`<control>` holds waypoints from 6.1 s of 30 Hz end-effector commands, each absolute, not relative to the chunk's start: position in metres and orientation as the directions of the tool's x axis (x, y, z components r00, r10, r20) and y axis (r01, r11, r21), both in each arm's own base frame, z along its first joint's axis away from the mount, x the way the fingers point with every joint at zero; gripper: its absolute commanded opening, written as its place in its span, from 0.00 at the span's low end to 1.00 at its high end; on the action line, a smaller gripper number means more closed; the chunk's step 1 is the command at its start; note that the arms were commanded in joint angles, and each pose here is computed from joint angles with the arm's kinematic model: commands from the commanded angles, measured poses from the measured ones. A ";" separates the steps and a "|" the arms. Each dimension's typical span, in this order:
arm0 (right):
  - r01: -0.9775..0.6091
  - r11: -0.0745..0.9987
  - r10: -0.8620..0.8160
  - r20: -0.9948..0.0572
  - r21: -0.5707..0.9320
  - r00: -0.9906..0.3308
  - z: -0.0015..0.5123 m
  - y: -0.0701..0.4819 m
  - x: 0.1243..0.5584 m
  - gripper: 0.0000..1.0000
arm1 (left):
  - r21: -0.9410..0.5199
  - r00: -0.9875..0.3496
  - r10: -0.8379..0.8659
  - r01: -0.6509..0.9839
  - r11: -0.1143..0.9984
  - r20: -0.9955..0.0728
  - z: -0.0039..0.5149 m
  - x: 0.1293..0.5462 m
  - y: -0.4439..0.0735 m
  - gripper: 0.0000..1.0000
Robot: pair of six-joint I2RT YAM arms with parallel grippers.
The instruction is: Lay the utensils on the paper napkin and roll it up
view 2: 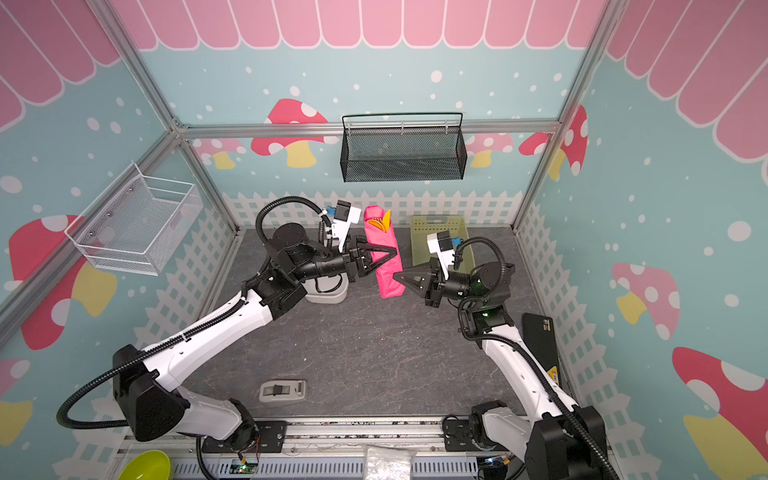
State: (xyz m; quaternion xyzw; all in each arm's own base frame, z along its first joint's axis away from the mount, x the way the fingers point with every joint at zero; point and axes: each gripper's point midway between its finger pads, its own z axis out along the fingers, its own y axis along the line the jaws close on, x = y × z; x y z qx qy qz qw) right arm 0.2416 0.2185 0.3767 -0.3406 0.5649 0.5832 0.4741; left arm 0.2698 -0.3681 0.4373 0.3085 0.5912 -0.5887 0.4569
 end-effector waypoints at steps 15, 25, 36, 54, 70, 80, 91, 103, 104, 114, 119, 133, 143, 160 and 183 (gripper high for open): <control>-0.924 0.331 0.076 -0.981 0.192 -0.177 0.379 0.191 0.301 0.00 | -0.490 -0.406 -0.275 0.718 0.495 -0.872 0.393 0.309 -0.271 0.54; -0.757 0.584 0.042 -0.942 0.293 -0.333 0.312 0.136 0.411 0.00 | -0.468 -0.419 -0.221 0.706 0.531 -0.881 0.378 0.292 -0.258 0.55; -0.551 0.665 0.104 -0.793 0.504 -0.601 0.201 0.091 0.521 0.00 | -0.492 -0.446 -0.222 0.696 0.523 -0.867 0.371 0.287 -0.256 0.55; -0.360 0.659 0.079 -0.537 0.661 -0.840 0.075 0.101 0.560 0.00 | -0.517 -0.471 -0.236 0.661 0.544 -0.850 0.361 0.288 -0.252 0.55; -0.323 0.654 0.034 -0.453 0.684 -0.891 0.033 0.117 0.554 0.00 | -0.523 -0.476 -0.240 0.655 0.545 -0.846 0.360 0.290 -0.252 0.55; -0.258 0.707 0.037 -0.400 0.658 -0.916 0.007 0.107 0.553 0.00 | -0.519 -0.472 -0.238 0.657 0.547 -0.849 0.361 0.290 -0.252 0.55; -0.198 0.755 0.038 -0.343 0.625 -0.939 -0.014 0.098 0.549 0.07 | -0.521 -0.475 -0.237 0.656 0.546 -0.847 0.364 0.292 -0.253 0.55; -0.175 0.790 0.041 -0.335 0.588 -0.941 -0.015 0.091 0.548 0.26 | -0.526 -0.481 -0.239 0.650 0.548 -0.844 0.366 0.293 -0.253 0.55; -0.174 0.791 0.040 -0.334 0.586 -0.942 -0.016 0.090 0.548 0.27 | -0.524 -0.479 -0.238 0.651 0.548 -0.845 0.367 0.293 -0.253 0.55; -0.178 0.804 0.039 -0.349 0.567 -0.936 -0.007 0.087 0.550 0.36 | -0.524 -0.485 -0.235 0.634 0.569 -0.842 0.362 0.294 -0.251 0.55; -0.194 0.809 0.040 -0.381 0.555 -0.924 0.011 0.086 0.554 0.39 | -0.523 -0.487 -0.233 0.628 0.577 -0.842 0.360 0.295 -0.250 0.55; -0.250 0.806 0.042 -0.474 0.537 -0.880 0.070 0.088 0.560 0.61 | -0.470 -0.485 -0.197 0.541 0.697 -0.852 0.349 0.309 -0.231 0.58; -0.244 0.882 0.034 -0.571 0.402 -0.820 0.127 0.068 0.542 0.93 | -0.325 -0.556 -0.113 0.299 0.897 -0.823 0.297 0.346 -0.179 1.00; -0.155 0.988 -0.086 -0.859 -0.008 -0.506 0.155 0.014 0.439 0.96 | 0.012 -0.406 -0.028 -0.096 0.995 -0.913 0.215 0.381 -0.059 0.97; 0.088 0.987 -0.129 -0.988 -0.136 -0.082 0.138 -0.022 0.369 0.99 | -0.029 -0.259 -0.069 -0.156 0.987 -0.963 0.116 0.403 0.014 0.97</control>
